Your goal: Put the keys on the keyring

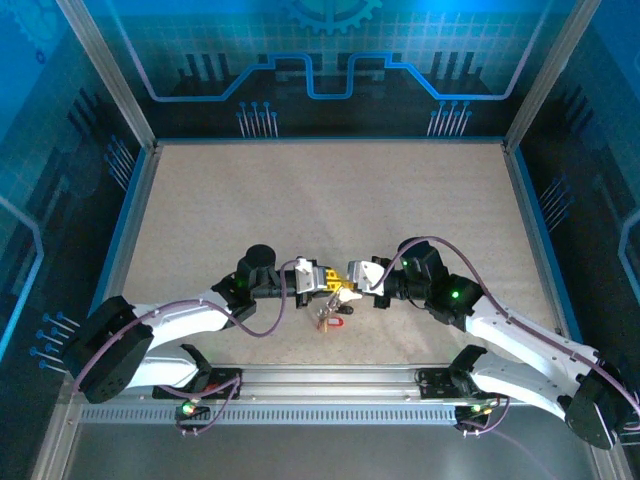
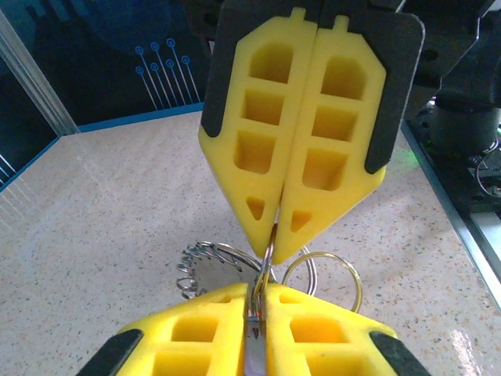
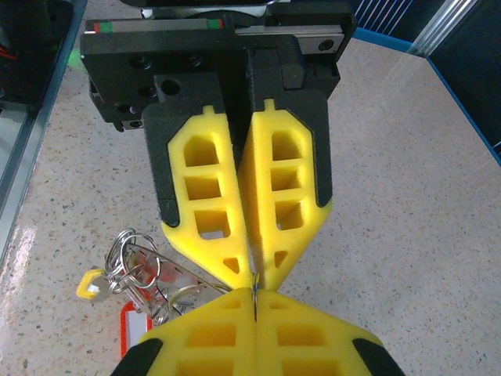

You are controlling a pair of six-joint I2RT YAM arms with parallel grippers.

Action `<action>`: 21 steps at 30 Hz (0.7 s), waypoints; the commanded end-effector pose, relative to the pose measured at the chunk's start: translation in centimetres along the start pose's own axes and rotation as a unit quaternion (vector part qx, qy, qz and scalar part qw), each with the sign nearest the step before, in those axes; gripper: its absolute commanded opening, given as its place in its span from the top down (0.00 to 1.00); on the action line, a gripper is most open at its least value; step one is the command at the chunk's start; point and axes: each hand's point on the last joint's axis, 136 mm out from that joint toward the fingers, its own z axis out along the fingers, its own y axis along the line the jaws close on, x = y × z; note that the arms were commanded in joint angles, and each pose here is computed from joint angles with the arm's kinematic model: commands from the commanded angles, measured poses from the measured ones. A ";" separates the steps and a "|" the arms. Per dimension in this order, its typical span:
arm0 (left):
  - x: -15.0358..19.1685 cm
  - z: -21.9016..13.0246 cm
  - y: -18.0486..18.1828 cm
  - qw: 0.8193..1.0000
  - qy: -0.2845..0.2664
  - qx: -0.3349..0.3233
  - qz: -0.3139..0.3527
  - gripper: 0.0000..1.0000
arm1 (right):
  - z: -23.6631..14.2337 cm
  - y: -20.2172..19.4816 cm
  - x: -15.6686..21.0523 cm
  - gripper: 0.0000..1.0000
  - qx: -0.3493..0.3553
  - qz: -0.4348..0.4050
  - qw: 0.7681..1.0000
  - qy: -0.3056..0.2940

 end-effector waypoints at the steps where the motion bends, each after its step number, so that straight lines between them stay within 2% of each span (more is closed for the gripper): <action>1: -2.2 0.0 0.6 0.999 -0.029 -0.005 0.030 0.90 | -0.4 -0.2 -1.8 1.00 -0.002 -0.016 1.000 -0.024; 3: -2.5 -0.2 0.7 0.999 -0.029 -0.010 0.039 0.95 | -0.5 -0.3 -1.8 0.99 0.000 -0.012 1.000 -0.015; 4: -2.5 -0.4 0.8 0.999 -0.025 -0.013 0.042 1.00 | -0.6 -0.4 -1.8 0.94 0.002 -0.010 1.000 -0.010; 8: -1.5 -0.6 0.7 0.998 0.029 -0.007 0.049 1.00 | -1.1 -0.8 -1.5 0.76 0.013 0.000 1.000 0.014; 15: 0.1 -1.4 0.2 0.990 0.111 0.002 0.090 1.00 | -2.5 -0.6 -1.0 0.74 -0.001 -0.005 0.998 0.067; 21: -0.4 -1.6 -0.2 0.983 0.141 0.019 0.114 1.00 | -1.4 -0.3 -1.1 0.78 -0.023 -0.018 0.999 0.045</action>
